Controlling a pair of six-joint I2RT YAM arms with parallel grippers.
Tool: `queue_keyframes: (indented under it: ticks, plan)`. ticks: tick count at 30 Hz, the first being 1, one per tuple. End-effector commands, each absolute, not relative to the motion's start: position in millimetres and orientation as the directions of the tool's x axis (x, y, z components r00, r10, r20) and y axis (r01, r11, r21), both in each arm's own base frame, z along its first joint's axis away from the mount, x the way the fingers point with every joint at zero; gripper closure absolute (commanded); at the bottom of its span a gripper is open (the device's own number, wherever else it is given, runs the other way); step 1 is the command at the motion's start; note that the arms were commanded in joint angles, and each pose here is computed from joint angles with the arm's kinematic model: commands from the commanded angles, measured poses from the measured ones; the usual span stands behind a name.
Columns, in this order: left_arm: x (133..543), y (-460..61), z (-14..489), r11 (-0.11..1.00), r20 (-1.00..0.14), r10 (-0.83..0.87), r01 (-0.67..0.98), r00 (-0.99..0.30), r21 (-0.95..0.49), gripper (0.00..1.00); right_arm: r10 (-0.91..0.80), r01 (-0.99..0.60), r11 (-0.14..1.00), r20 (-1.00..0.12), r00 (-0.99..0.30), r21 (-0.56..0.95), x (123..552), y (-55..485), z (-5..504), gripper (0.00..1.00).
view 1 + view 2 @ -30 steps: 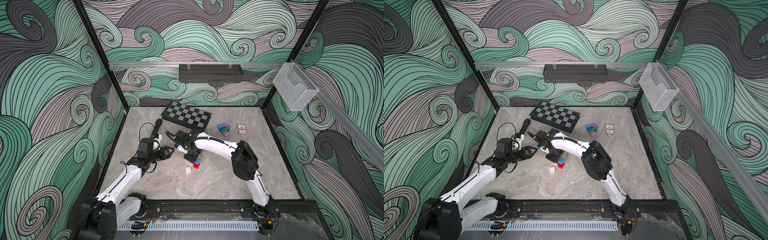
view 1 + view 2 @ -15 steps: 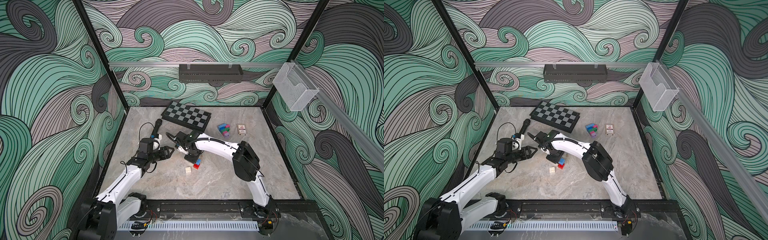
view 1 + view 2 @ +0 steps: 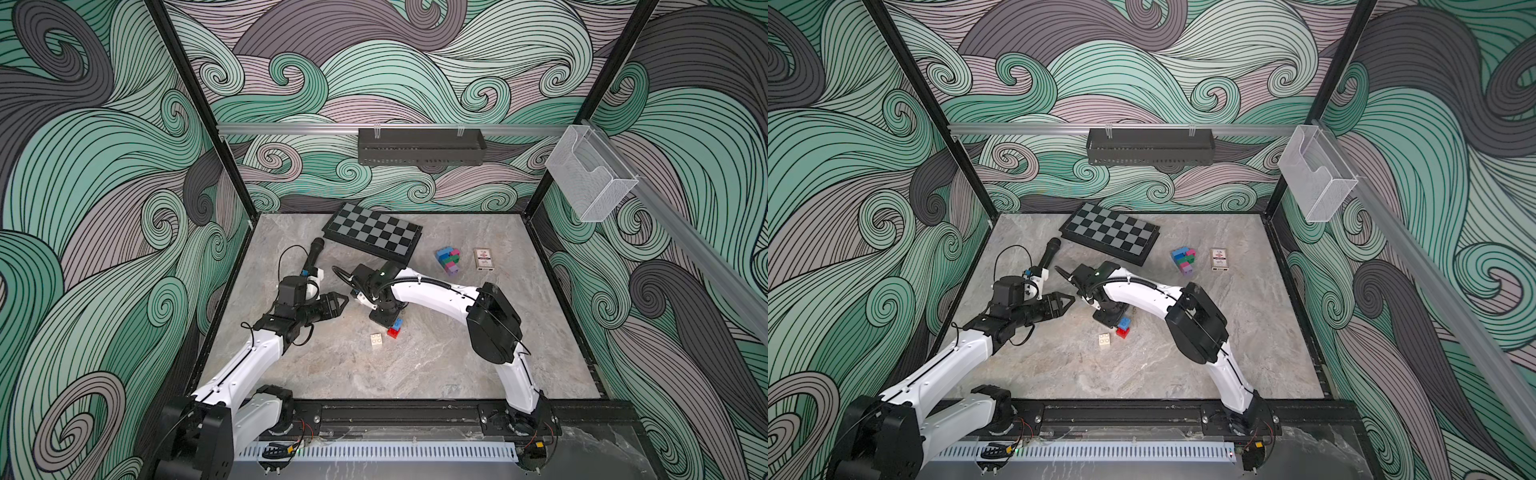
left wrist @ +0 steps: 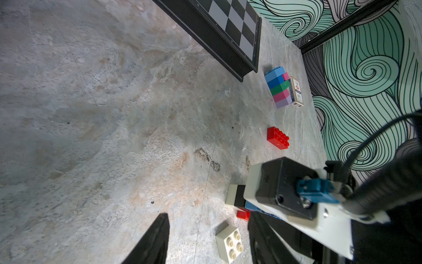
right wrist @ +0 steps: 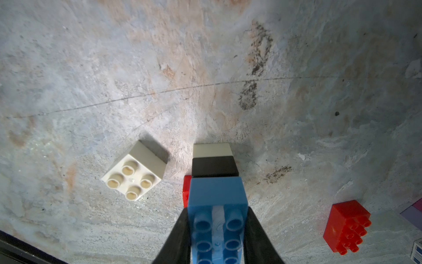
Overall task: Assemble the letter p with lego
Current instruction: Assemble the lego brick with the lego brick.
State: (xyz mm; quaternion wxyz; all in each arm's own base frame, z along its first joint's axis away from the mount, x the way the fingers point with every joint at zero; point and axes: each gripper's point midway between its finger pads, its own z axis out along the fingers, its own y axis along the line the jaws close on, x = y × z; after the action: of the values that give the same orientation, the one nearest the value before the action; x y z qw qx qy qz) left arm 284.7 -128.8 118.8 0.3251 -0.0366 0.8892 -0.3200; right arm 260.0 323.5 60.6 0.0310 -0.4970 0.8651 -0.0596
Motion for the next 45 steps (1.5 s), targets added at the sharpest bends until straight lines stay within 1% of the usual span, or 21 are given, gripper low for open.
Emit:
queue_keyframes:
  ticks: [1,8,22,31,45]
  plan:
    - [285,-129,120,0.792,-0.572,-0.257,0.169,-0.779,-0.586,0.44,-0.85,-0.866,0.48,0.171,-0.499,-0.138,245,294,29,0.84]
    - [285,-130,119,0.788,-0.568,-0.255,0.172,-0.783,-0.591,0.44,-0.841,-0.869,0.477,0.219,-0.495,-0.13,243,288,13,0.84]
    - [285,-131,118,0.786,-0.565,-0.254,0.173,-0.785,-0.594,0.44,-0.812,-0.852,0.513,0.263,-0.521,-0.103,251,276,-7,0.85]
    - [285,-131,116,0.787,-0.562,-0.253,0.17,-0.788,-0.593,0.44,-0.803,-0.85,0.509,0.28,-0.525,-0.135,251,270,-13,0.86]
    - [287,-131,112,0.788,-0.555,-0.251,0.166,-0.793,-0.593,0.44,-0.792,-0.847,0.471,0.303,-0.529,-0.246,241,261,-10,0.87]
